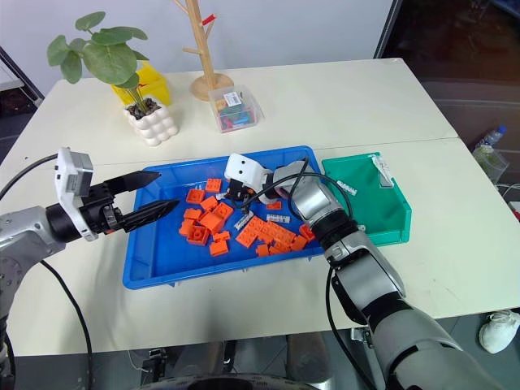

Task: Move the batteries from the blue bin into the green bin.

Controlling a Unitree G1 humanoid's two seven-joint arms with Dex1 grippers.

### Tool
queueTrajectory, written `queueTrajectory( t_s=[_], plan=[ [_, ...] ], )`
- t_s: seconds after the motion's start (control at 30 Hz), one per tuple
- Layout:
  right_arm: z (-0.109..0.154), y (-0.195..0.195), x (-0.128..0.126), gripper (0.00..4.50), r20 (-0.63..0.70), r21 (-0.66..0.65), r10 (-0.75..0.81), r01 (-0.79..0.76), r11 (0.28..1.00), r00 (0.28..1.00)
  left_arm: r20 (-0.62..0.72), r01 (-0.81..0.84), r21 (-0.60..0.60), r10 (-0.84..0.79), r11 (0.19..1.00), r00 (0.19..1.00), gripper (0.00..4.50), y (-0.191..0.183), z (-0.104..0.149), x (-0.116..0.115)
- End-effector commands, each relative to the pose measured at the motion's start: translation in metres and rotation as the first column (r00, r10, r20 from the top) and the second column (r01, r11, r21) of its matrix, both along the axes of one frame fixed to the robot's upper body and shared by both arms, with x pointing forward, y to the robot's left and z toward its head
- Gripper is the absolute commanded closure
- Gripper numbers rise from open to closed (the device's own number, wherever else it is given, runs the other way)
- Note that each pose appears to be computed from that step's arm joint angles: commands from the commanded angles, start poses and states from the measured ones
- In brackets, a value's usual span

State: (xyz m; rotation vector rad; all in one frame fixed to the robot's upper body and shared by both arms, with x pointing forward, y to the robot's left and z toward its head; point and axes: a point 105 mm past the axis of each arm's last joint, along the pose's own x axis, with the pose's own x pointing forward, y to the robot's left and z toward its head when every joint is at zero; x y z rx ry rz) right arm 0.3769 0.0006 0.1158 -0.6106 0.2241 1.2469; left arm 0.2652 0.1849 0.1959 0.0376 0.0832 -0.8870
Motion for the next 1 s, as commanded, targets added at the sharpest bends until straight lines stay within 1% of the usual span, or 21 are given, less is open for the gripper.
queueTrajectory(
  t_s=[0.03, 0.17, 0.37, 0.43, 0.57, 0.77, 0.83, 1.0],
  plan=[
    [0.010, 0.004, -0.001, 3.95, 0.029, 0.014, 0.018, -0.019, 1.000, 0.999, 0.052, -0.004, 0.006, 0.004, 1.000, 0.999, 0.00, 0.002, 0.012, -0.002],
    [-0.005, 0.003, -0.007, 3.95, -0.004, -0.028, 0.039, -0.039, 0.999, 0.999, 0.056, -0.009, 0.007, 0.009, 1.000, 0.998, 0.00, 0.003, 0.013, -0.002],
    [-0.015, -0.001, -0.001, 3.95, -0.009, -0.057, 0.013, -0.013, 0.998, 1.000, 0.057, -0.016, 0.005, 0.015, 1.000, 0.998, 0.00, 0.003, 0.013, -0.003],
    [-0.015, -0.001, 0.001, 4.48, -0.008, -0.061, 0.003, -0.004, 0.998, 1.000, 0.058, -0.018, 0.005, 0.018, 1.000, 0.998, 0.00, 0.003, 0.014, -0.003],
    [-0.014, -0.001, 0.001, 4.49, -0.007, -0.058, 0.008, -0.008, 0.998, 1.000, 0.058, -0.023, 0.006, 0.023, 1.000, 0.998, 0.00, 0.004, 0.015, -0.003],
    [-0.002, -0.002, 0.005, 4.49, 0.020, -0.032, -0.014, 0.015, 0.999, 1.000, 0.057, -0.022, 0.006, 0.021, 1.000, 0.998, 0.00, 0.003, 0.015, -0.002],
    [0.007, -0.003, 0.008, 4.49, 0.045, -0.017, -0.024, 0.025, 1.000, 0.999, 0.056, -0.021, 0.005, 0.021, 1.000, 0.998, 0.00, 0.004, 0.015, -0.002],
    [0.045, -0.003, 0.015, 4.49, 0.107, 0.054, -0.057, 0.052, 0.997, 0.993, 0.052, -0.020, 0.005, 0.019, 1.000, 0.998, 0.00, 0.005, 0.014, -0.001]
  ],
)
